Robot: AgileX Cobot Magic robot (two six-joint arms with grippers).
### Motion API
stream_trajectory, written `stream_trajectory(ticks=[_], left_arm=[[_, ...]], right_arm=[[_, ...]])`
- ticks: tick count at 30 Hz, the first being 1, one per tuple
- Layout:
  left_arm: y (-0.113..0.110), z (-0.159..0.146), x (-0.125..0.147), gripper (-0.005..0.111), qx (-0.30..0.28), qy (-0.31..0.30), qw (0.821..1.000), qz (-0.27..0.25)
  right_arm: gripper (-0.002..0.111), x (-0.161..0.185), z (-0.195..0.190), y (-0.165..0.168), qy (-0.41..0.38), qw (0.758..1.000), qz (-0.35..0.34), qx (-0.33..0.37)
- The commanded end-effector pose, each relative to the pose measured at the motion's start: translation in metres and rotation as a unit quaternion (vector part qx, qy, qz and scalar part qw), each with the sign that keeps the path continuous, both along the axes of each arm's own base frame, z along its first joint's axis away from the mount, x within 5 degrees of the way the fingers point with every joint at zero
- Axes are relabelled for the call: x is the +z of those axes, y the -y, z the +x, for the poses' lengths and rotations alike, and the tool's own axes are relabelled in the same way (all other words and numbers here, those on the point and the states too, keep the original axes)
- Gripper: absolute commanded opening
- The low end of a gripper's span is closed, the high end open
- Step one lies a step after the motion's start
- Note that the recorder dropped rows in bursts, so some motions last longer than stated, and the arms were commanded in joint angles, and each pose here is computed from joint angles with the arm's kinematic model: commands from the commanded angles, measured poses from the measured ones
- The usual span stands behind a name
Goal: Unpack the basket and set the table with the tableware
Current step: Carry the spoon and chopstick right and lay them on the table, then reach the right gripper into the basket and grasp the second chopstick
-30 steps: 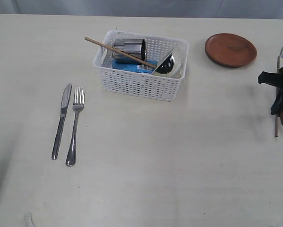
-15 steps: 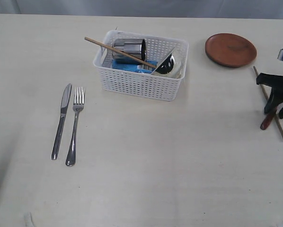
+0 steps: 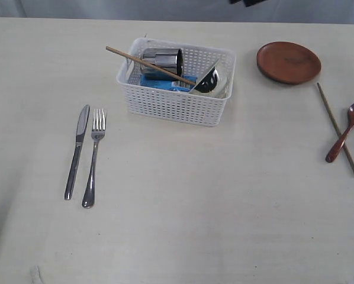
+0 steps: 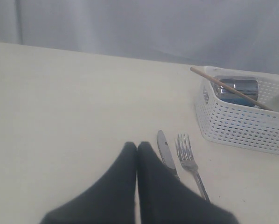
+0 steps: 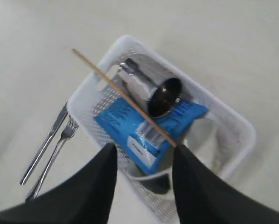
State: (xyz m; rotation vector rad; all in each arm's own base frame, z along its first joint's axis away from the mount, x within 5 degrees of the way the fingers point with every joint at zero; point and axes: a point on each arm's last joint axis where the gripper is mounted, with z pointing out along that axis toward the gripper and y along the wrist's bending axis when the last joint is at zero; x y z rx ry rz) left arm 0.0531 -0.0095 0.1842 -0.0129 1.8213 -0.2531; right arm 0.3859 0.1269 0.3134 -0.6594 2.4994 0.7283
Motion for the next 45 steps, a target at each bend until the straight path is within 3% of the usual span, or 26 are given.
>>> stream_trajectory(ticks=[1,3,6,10,19,42,45], left_arm=[[0.000,0.000,0.000,0.000,0.000,0.006,1.000,-0.003],[0.000,0.000,0.000,0.000,0.000,0.006,1.000,-0.003],[0.000,0.000,0.000,0.000,0.000,0.006,1.000,-0.003],[0.000,0.000,0.000,0.000,0.000,0.006,1.000,-0.003],[0.000,0.000,0.000,0.000,0.000,0.006,1.000,-0.003],[0.000,0.000,0.000,0.000,0.000,0.006,1.000,-0.003],[0.000,0.000,0.000,0.000,0.000,0.006,1.000,-0.003]], right_arm=[[0.039,-0.012,0.001,-0.066,0.025,0.993,-0.085,0.078],[0.043,-0.026,0.004,-0.099,0.024,0.988,-0.119,0.100],[0.050,-0.047,0.011,-0.120,0.011,0.982,-0.151,0.109],[0.050,-0.072,0.015,-0.134,-0.008,0.978,-0.173,0.116],[0.050,-0.099,0.023,-0.127,-0.015,0.963,-0.248,0.109],[0.050,-0.135,0.031,-0.135,-0.025,0.963,-0.240,0.121],[0.041,-0.138,0.031,-0.134,-0.029,0.960,-0.248,0.124]])
